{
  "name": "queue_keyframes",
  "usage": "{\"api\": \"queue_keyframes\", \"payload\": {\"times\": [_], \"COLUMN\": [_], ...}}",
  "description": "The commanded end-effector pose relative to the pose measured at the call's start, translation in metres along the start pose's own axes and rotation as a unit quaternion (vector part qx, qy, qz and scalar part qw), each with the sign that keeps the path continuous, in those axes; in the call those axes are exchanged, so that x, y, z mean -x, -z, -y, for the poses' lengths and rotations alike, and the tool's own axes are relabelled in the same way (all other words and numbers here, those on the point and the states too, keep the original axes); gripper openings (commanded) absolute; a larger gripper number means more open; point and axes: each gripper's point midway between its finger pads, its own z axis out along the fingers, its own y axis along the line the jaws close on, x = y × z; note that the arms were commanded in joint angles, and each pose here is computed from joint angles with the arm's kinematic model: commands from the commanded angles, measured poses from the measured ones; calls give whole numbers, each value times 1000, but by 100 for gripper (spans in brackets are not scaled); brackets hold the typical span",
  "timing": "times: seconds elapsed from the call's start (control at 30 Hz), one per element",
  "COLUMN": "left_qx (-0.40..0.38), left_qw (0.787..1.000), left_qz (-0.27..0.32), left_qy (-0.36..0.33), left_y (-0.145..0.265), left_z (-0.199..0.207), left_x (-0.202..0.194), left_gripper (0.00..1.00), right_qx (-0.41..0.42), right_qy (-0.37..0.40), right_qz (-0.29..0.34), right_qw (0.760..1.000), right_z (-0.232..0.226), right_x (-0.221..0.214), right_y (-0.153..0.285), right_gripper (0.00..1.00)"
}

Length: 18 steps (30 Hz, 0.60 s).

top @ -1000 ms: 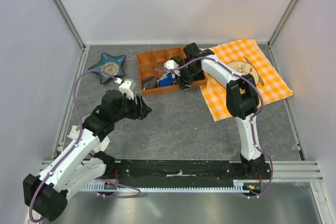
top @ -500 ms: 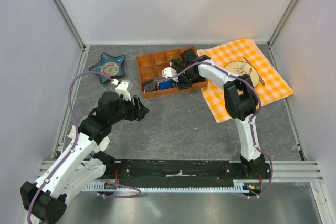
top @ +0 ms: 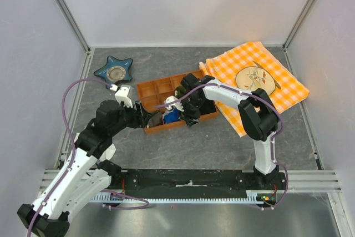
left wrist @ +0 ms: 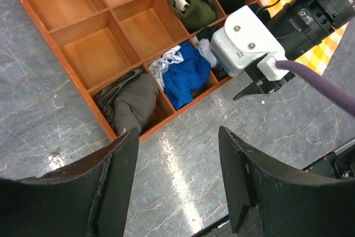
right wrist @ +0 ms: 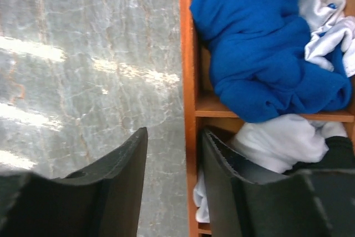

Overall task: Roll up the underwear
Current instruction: Move the storage box to the center of the board.

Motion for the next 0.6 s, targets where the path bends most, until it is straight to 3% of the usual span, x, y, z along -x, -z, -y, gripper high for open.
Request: {"api": "queue_keyframes", "payload": {"times": [0.0,0.17,0.3,0.33,0.43,0.57], "left_qx": [6,8,8,7,6,2], "left_qw": [999,999,998,998,999,998], "left_qz": [33,38,45,44,42,46], "left_qy": [-29,-32,-33,-34,-33,-33], "left_y": [14,21,24,24,23,26], "left_z": [0,-1,-1,-1,-1,0], "left_x": [21,21,21,20,18,17], "left_gripper": [66,66,67,67,67,67], "right_qx": [12,-21,-103,-148,-210,-199], "right_qy": [-39,-32,-35,-31,-42,-84], "right_qz": [49,89,112,135,193,193], "right_qw": [998,995,988,979,957,957], "right_z": [-21,-18,11,36,70,92], "right_x": [34,60,69,69,71,67], "right_y": [39,89,127,133,138,120], "right_gripper": [54,69,80,97,98,98]}}
